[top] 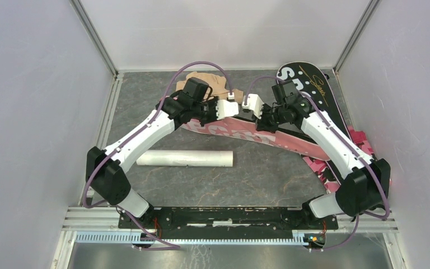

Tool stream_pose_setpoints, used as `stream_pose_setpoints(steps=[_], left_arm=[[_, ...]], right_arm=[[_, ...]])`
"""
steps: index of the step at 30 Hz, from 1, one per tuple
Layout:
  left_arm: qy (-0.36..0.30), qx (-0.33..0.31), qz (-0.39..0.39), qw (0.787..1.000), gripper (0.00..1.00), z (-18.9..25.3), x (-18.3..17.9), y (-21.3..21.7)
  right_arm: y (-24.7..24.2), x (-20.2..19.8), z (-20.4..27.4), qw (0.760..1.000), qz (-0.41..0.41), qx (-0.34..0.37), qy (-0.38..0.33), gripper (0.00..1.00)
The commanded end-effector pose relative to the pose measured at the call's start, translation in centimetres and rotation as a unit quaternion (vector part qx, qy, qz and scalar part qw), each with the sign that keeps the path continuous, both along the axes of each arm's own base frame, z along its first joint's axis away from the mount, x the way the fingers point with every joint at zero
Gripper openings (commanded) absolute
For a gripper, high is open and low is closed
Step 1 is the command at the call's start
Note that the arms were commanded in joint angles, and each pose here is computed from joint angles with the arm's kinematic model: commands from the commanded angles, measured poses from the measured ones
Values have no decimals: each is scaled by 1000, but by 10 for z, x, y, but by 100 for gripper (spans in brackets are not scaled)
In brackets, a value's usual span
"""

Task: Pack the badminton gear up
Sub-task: Adjust the racket bag at the center of the board.

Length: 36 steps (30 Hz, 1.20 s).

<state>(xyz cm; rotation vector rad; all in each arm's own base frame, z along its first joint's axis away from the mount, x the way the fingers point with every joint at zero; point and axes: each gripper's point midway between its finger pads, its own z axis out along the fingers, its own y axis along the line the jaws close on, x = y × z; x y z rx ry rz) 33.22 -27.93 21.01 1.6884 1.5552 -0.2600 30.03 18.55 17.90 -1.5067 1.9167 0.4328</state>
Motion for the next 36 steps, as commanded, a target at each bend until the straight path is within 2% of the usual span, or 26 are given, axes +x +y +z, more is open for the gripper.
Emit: stream_pose_setpoints(steps=[1,3,10,16,24,32,36], left_arm=[[-35,-91,-5,995,20,55,-5,-6],[-36,-88,-8,995,25,53,-7,-2],[-27,-72,-31,997,55,48,-19,9],[-18,-43,-77,996,69,34,-31,14],[5,6,-102,995,72,17,-17,25],[59,43,-93,993,67,4,3,57],[71,40,-77,994,65,7,11,78]], right_arm=[[-5,23,19,997,23,-31,-64,0],[-6,22,11,997,37,-41,-60,0],[-5,16,-10,994,87,-48,-51,0],[-6,12,-17,993,97,-46,-57,0],[-15,3,-24,991,97,-55,-68,0],[-26,-1,-29,991,92,-64,-71,0],[-32,-3,-33,991,87,-71,-71,0]])
